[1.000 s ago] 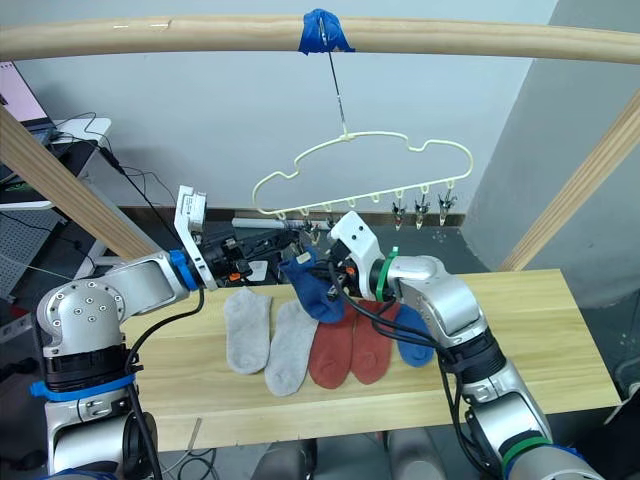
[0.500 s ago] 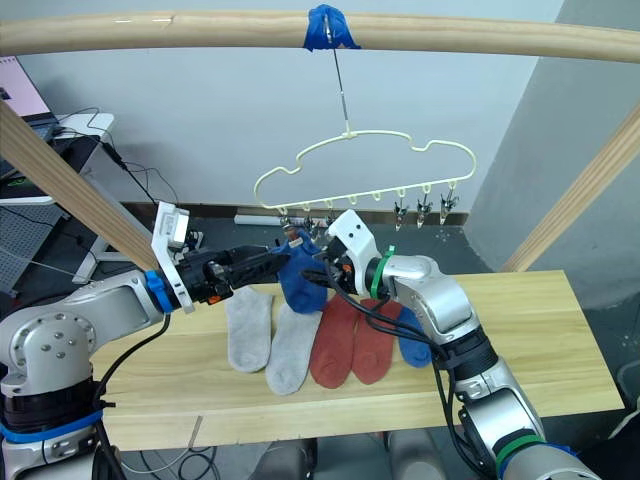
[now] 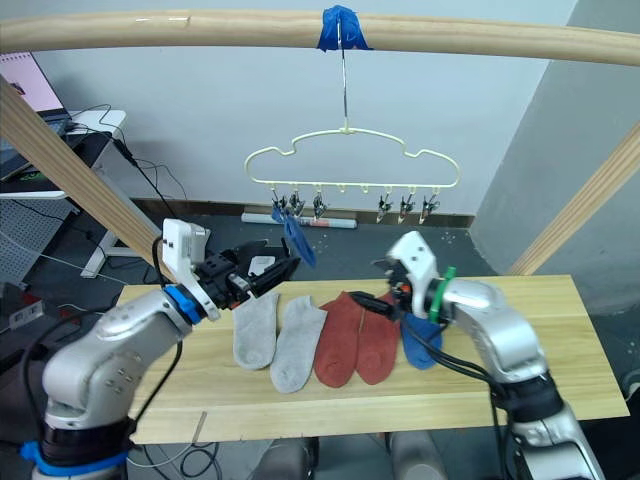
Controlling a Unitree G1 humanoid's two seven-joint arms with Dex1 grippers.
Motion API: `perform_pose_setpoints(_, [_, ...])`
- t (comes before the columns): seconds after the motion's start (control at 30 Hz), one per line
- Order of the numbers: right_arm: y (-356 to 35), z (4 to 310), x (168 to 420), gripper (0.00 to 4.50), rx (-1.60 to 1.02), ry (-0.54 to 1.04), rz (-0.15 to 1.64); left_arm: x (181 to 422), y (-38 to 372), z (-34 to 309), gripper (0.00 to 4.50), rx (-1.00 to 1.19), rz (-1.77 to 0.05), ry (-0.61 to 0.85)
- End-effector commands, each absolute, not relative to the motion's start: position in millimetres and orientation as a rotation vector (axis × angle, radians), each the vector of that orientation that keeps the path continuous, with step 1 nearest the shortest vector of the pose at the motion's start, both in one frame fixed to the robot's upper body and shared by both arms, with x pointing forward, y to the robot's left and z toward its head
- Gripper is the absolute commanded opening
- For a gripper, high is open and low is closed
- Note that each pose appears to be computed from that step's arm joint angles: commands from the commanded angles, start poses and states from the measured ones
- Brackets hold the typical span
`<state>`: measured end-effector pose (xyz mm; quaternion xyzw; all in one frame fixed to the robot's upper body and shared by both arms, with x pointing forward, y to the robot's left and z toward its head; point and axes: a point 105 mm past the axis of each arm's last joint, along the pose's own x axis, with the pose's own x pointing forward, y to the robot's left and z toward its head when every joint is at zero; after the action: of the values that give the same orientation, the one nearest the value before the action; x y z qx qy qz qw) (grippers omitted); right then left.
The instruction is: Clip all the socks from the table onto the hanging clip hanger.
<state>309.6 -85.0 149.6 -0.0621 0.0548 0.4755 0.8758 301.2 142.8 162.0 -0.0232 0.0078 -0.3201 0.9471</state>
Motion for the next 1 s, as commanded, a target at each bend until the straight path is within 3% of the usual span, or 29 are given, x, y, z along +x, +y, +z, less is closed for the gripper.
perform_pose_setpoints(0.03, [-81.6, 192.7, 292.7, 4.36, -0.083, -0.069, 1.037, 299.4, 130.3, 179.8, 4.13, 0.048, -0.643, -0.153])
perform_pose_setpoints(0.17, [-84.1, 197.8, 287.4, 4.36, -0.07, -0.118, 1.008, 304.0, 114.7, 178.4, 3.12, 0.072, -0.61, -0.201])
perform_pose_setpoints(0.37, [-80.3, 206.2, 280.8, 4.36, -0.092, -0.222, 0.995, 319.0, 106.6, 176.7, 3.12, 0.097, -0.558, -0.259])
perform_pose_setpoints(0.7, [-75.4, 207.2, 280.5, 4.36, -0.121, -0.248, 0.994, 330.5, 107.8, 177.9, 3.12, 0.106, -0.508, -0.31])
perform_pose_setpoints(0.8, [-76.9, 206.5, 280.2, 4.36, -0.116, -0.243, 1.001, 331.2, 110.2, 176.9, 2.57, 0.086, -0.5, -0.308])
perform_pose_setpoints(0.9, [-78.2, 204.9, 280.9, 4.36, -0.118, -0.238, 1.004, 333.2, 112.0, 175.5, 1.74, 0.087, -0.489, -0.301])
perform_pose_setpoints(1.0, [-78.8, 202.6, 281.5, 4.36, -0.113, -0.232, 1.005, 334.0, 111.1, 175.3, 1.74, 0.094, -0.491, -0.303])
